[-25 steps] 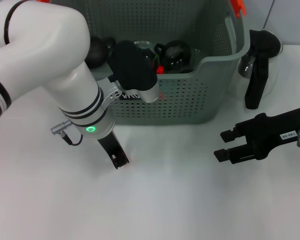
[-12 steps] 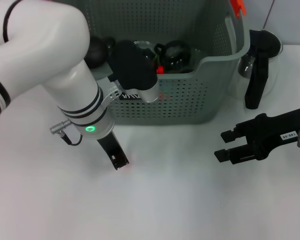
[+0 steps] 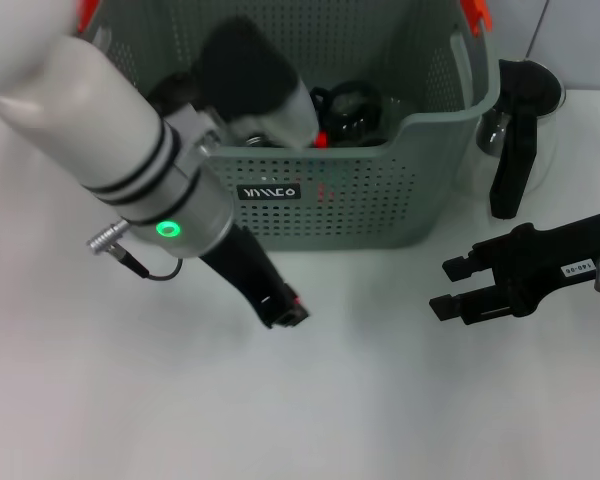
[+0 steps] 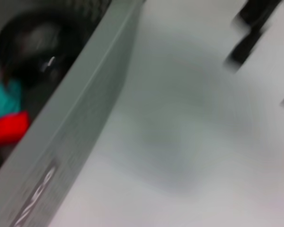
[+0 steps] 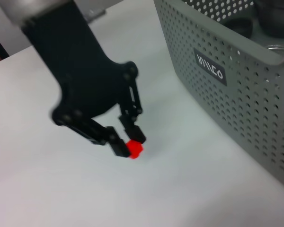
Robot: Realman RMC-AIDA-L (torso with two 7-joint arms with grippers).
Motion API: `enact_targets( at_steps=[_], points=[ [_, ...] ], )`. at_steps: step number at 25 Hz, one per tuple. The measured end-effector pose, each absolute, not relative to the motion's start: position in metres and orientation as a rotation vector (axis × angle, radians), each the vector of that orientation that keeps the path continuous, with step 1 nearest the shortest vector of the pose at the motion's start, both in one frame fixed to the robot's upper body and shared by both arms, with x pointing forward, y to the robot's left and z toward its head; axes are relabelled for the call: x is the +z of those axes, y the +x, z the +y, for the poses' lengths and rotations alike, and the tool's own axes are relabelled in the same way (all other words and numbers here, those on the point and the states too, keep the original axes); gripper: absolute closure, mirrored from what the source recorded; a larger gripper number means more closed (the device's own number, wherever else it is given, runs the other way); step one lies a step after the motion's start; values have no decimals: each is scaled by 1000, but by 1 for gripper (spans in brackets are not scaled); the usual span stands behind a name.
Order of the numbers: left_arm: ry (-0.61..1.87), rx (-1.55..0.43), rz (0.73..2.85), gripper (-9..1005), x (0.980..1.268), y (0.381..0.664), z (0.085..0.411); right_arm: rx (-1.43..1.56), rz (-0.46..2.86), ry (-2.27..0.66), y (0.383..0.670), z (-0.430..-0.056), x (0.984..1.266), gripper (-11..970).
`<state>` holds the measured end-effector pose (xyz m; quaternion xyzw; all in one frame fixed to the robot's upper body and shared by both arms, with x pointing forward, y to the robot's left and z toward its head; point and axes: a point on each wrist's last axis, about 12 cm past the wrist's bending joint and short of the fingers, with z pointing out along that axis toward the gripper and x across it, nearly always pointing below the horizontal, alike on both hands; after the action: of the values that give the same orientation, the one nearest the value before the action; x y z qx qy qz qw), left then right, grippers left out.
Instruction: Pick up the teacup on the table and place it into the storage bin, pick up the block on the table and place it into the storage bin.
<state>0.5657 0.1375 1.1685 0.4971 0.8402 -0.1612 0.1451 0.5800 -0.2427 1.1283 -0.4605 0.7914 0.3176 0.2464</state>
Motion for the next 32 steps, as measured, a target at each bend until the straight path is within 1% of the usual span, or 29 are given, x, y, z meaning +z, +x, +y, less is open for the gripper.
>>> enact_targets(
  at_steps=[3, 4, 7, 9, 10, 12, 15, 18, 22, 28, 32],
  points=[
    [1376, -684, 2340, 754, 1191, 562, 147, 865, 2159, -1258, 580, -243, 1129, 300],
    [1345, -781, 2292, 750, 1202, 561, 154, 863, 2158, -1259, 580, -243, 1129, 300],
    [1280, -938, 2162, 738, 1229, 561, 170, 860, 2161, -1262, 580, -245, 1129, 301],
    [1212, -979, 2066, 731, 1249, 566, 186, 860, 2162, -1262, 579, -246, 1129, 301],
    [1190, -975, 2042, 727, 1256, 569, 190, 858, 2161, -1262, 579, -247, 1129, 301],
    [1111, -934, 1984, 719, 1274, 583, 203, 854, 2157, -1269, 579, -247, 1129, 301],
    [1037, -876, 1960, 708, 1287, 604, 210, 851, 2149, -1282, 580, -245, 1130, 301],
    [952, -808, 1967, 696, 1292, 629, 213, 851, 2145, -1288, 580, -245, 1130, 301],
    [849, -716, 2012, 681, 1282, 654, 214, 850, 2143, -1291, 581, -245, 1131, 300],
    [830, -634, 2038, 658, 1263, 662, 206, 853, 2140, -1290, 581, -246, 1133, 300],
    [826, -594, 2056, 643, 1260, 663, 206, 852, 2139, -1290, 581, -247, 1133, 300]
  ],
)
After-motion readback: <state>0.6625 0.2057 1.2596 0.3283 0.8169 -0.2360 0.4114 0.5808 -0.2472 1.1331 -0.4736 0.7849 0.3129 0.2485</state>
